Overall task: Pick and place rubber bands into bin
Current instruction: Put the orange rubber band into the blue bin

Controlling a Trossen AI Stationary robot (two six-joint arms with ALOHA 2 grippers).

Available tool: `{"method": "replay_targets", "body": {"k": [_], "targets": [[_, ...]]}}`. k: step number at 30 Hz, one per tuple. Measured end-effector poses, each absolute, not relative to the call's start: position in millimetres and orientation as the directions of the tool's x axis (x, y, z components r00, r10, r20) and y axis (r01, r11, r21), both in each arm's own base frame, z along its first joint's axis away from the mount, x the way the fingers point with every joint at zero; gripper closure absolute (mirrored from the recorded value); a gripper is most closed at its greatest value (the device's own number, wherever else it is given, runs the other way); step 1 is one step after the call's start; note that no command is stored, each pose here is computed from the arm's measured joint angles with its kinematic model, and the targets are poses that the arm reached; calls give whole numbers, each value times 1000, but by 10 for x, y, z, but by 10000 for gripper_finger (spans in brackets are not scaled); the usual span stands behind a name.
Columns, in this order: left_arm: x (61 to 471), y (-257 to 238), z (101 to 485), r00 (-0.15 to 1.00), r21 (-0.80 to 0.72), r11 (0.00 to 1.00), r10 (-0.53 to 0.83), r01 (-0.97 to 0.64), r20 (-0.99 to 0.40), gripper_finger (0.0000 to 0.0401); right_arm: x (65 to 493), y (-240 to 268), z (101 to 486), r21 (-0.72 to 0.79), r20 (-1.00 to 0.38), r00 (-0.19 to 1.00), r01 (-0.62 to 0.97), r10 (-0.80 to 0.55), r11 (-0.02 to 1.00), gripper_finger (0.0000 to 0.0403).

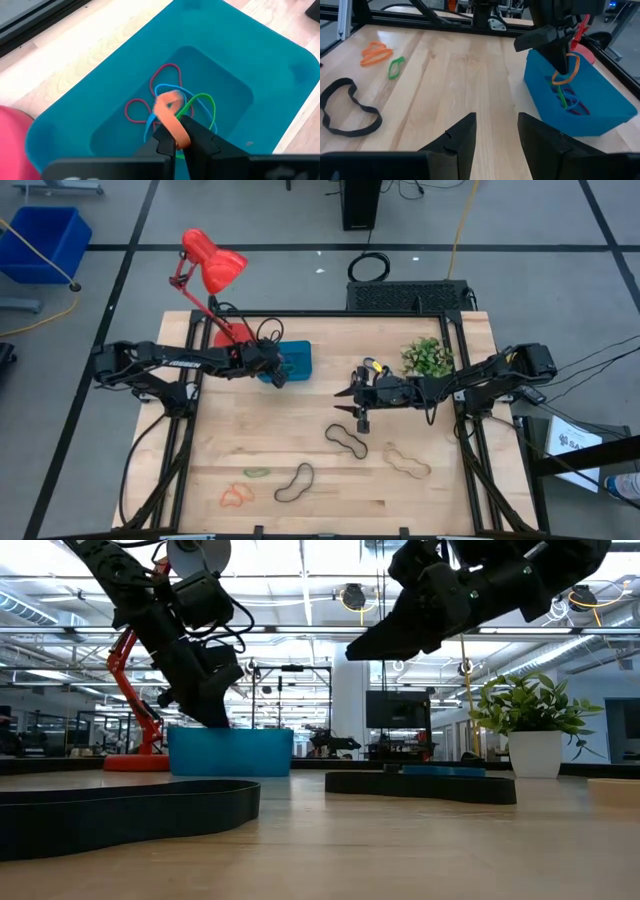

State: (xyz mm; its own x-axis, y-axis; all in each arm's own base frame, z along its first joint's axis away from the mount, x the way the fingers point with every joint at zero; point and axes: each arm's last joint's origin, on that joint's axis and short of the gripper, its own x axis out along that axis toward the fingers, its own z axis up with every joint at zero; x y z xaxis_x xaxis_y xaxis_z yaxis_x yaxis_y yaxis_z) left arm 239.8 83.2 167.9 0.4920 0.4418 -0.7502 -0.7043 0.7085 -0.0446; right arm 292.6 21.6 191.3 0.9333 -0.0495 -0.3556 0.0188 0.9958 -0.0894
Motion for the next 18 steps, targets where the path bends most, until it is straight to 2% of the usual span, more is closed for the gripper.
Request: {"method": "replay_targets", "body": {"k": [14, 18], "targets": [[2402, 829, 1680, 502, -68, 707, 427, -704, -752, 365, 2925, 216, 1913, -89, -356, 933, 18, -49, 996, 261], [2402, 829, 1680, 501, -75, 700, 428, -710, -752, 347, 2925, 216, 1913, -89, -356, 933, 19, -49, 996, 261]]}}
